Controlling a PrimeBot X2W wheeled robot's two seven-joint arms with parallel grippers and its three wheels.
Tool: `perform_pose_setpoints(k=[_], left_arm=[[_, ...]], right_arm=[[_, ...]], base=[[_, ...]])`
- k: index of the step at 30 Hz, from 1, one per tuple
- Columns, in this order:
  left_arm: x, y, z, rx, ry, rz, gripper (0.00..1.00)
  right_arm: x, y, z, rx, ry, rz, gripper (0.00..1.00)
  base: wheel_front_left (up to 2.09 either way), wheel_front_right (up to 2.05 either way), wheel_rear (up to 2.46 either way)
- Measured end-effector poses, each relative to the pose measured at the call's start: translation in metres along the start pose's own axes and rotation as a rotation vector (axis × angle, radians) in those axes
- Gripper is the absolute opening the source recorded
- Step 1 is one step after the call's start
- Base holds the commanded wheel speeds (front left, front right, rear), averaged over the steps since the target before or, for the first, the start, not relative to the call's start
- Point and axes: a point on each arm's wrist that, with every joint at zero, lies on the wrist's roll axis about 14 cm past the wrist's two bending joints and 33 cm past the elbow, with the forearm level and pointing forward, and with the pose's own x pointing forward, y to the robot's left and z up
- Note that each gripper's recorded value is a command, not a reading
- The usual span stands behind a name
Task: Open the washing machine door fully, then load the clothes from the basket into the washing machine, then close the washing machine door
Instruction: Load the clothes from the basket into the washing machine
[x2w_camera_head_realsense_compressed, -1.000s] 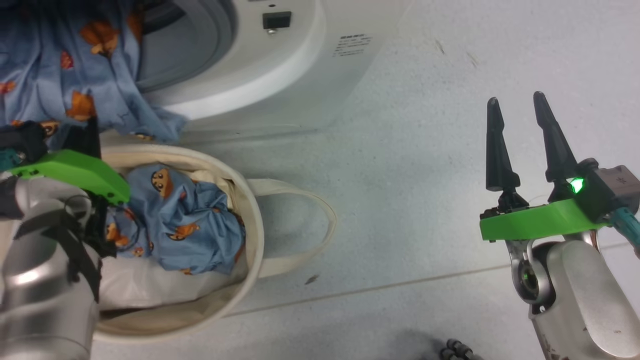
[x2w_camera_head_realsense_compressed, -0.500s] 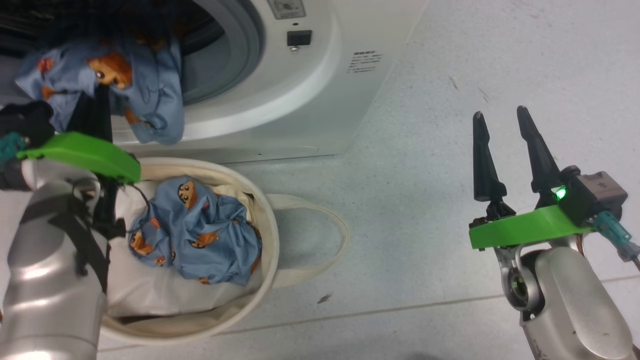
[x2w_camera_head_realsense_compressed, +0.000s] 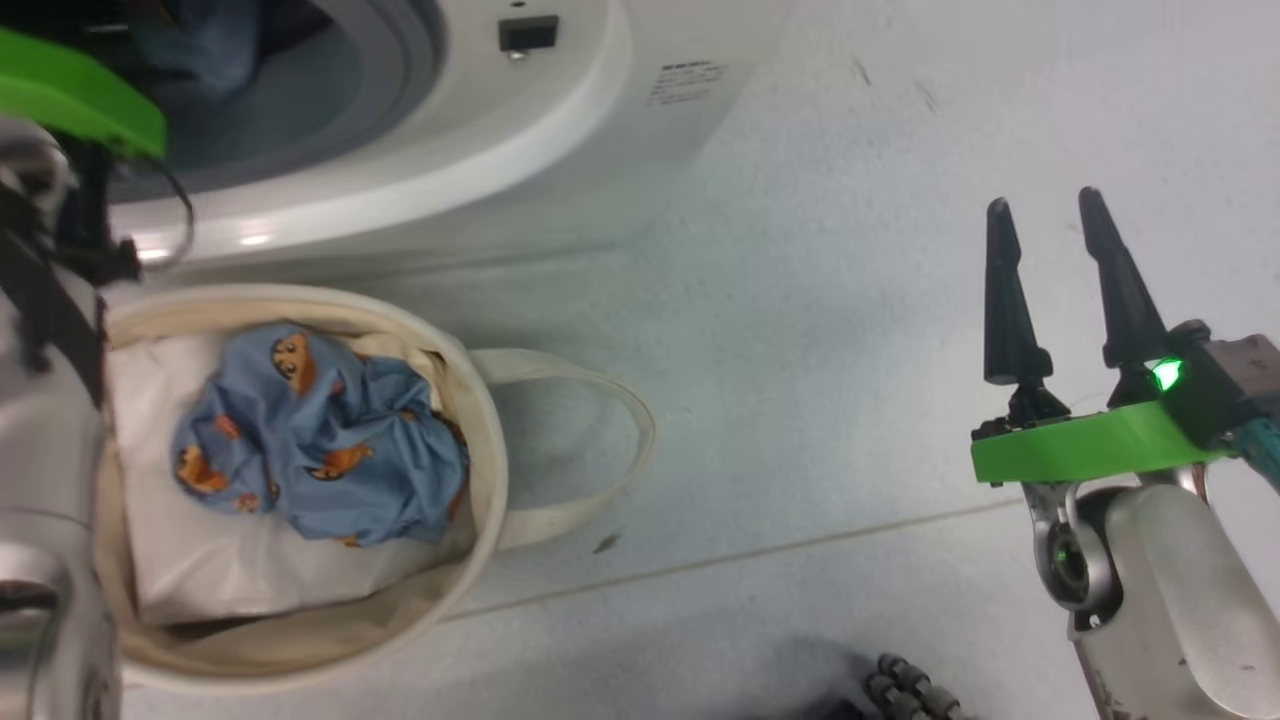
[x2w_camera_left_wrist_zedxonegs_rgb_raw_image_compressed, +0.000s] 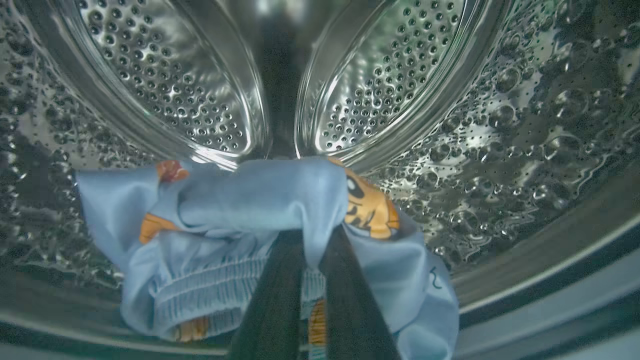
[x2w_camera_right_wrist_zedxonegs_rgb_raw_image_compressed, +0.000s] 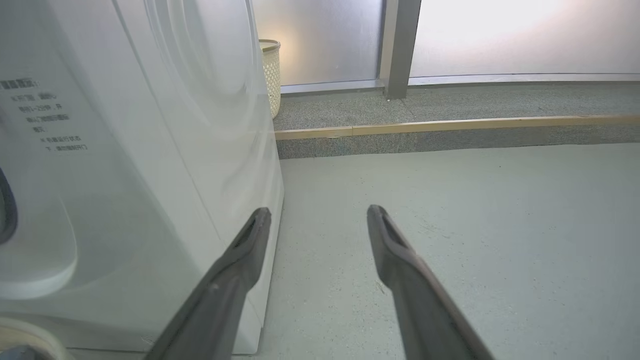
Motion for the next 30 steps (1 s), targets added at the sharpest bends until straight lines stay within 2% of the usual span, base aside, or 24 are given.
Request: perform_pose_setpoints(k=[7,12,13,14,18,21,25,30], left_arm=[[0.035,0.004,0.024,-0.050,-0.136,0.006,0.00],[0.040,0.009,-0.003,-0.062,-0.087,0.025,0.00],[0.039,0.010,-0.012,-0.052,-0.058,0.028,0.38],[0.036,0.012,-0.024,-0.048,-0.020,0.036,1.00],[0.023,0.009,-0.069,-0.024,0.160,0.039,1.00],[0.016,0.007,-0.075,0.011,0.237,0.046,1.00],[0.008,-0.004,-0.054,0.020,0.212,0.031,1.00],[-0.016,-0.011,-0.034,-0.019,0.155,0.027,1.00]], right_arm=[[0.001,-0.019,-0.013,-0.037,0.028,-0.047,1.00],[-0.001,-0.024,-0.026,-0.047,0.061,-0.060,1.00],[-0.001,-0.023,-0.027,-0.046,0.065,-0.059,1.00],[-0.001,-0.022,-0.028,-0.043,0.065,-0.058,1.00],[0.000,-0.020,-0.023,-0.037,0.053,-0.055,1.00],[0.000,-0.016,-0.019,-0.032,0.043,-0.045,1.00],[-0.001,-0.006,-0.008,-0.016,0.018,-0.020,1.00],[-0.004,0.007,0.007,0.009,-0.013,0.010,1.00]], base=[[0.00,0.00,0.00],[0.03,0.03,0.03],[0.00,0.00,0.00],[0.00,0.00,0.00],[0.00,0.00,0.00],[0.00,0.00,0.00],[0.00,0.00,0.00],[0.00,0.00,0.00]])
